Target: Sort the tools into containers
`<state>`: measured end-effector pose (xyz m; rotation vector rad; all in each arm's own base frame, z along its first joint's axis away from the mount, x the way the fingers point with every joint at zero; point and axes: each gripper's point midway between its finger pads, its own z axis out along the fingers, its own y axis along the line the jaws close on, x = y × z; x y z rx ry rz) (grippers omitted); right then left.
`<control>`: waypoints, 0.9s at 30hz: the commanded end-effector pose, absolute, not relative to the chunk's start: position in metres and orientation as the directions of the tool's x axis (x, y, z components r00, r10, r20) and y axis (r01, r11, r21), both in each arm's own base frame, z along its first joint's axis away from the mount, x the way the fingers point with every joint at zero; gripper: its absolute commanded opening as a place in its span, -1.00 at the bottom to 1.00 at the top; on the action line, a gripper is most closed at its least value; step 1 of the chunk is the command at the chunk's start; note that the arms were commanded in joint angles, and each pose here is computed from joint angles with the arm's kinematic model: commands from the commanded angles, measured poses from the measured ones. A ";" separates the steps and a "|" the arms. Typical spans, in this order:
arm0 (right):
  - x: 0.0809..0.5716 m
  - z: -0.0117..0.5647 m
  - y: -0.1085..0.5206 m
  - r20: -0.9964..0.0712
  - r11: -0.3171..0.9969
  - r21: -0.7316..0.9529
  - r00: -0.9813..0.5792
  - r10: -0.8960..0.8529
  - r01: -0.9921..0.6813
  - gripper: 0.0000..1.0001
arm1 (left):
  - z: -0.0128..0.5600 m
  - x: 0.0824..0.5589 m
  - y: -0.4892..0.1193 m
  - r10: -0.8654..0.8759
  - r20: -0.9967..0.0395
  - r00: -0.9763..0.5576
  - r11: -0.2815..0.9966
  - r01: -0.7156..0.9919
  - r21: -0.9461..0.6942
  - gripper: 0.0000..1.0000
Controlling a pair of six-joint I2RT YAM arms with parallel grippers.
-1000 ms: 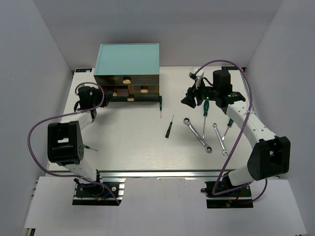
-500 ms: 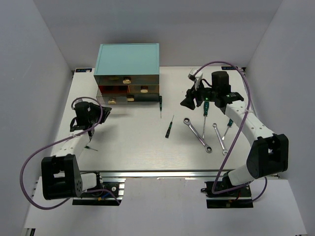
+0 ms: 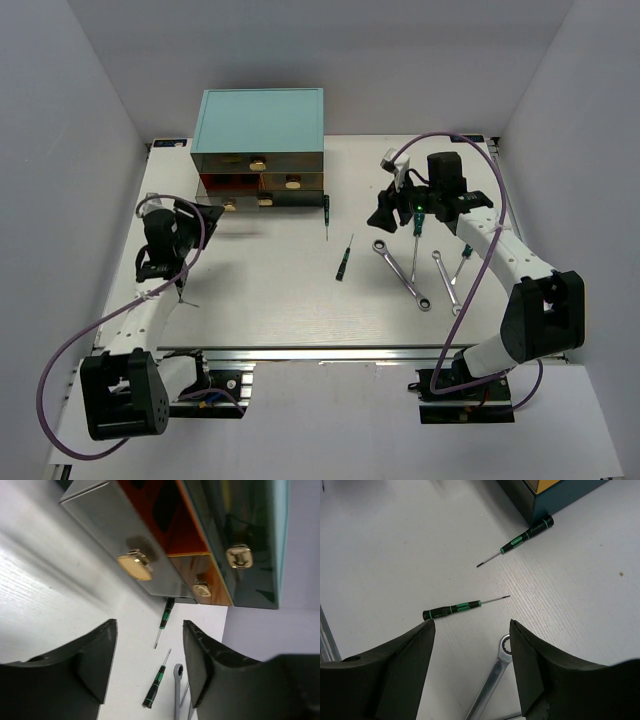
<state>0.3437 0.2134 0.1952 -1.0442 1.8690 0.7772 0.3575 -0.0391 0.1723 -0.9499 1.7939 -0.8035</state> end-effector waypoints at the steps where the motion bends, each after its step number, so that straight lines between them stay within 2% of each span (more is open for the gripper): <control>1: 0.339 0.191 0.212 -0.880 0.442 0.116 -0.298 -0.370 -0.890 0.34 | 0.216 0.366 -0.033 -0.847 -0.482 -0.225 0.525 -0.201 -0.827 0.33; 3: 0.338 0.189 0.212 -0.877 0.444 0.122 -0.305 -0.370 -0.888 0.34 | 0.222 0.369 -0.028 -0.855 -0.461 -0.238 0.515 -0.282 -0.809 0.42; 4: 0.338 0.188 0.212 -0.876 0.444 0.124 -0.308 -0.371 -0.888 0.34 | 0.204 0.368 -0.027 -0.862 -0.426 -0.273 0.503 -0.365 -0.784 0.44; 6: 0.339 0.187 0.212 -0.876 0.443 0.129 -0.311 -0.368 -0.887 0.37 | 0.213 0.377 -0.026 -0.875 -0.400 -0.272 0.480 -0.390 -0.786 0.47; 16: 0.341 0.189 0.210 -0.878 0.460 0.111 -0.304 -0.370 -0.881 0.43 | 0.181 0.406 -0.031 -0.897 -0.251 -0.364 0.428 -0.571 -0.700 0.54; 19: 0.341 0.189 0.209 -0.879 0.464 0.109 -0.303 -0.368 -0.879 0.43 | 0.179 0.411 -0.030 -0.894 -0.255 -0.369 0.436 -0.580 -0.688 0.55; 20: 0.341 0.189 0.210 -0.880 0.463 0.111 -0.304 -0.365 -0.879 0.44 | 0.180 0.413 -0.029 -0.894 -0.261 -0.364 0.437 -0.581 -0.687 0.61; 21: 0.341 0.188 0.210 -0.879 0.465 0.116 -0.308 -0.363 -0.878 0.43 | 0.179 0.417 -0.027 -0.896 -0.264 -0.358 0.436 -0.586 -0.683 0.76; 27: 0.343 0.189 0.210 -0.880 0.468 0.117 -0.310 -0.360 -0.876 0.43 | 0.169 0.429 -0.030 -0.897 -0.245 -0.367 0.430 -0.597 -0.677 0.75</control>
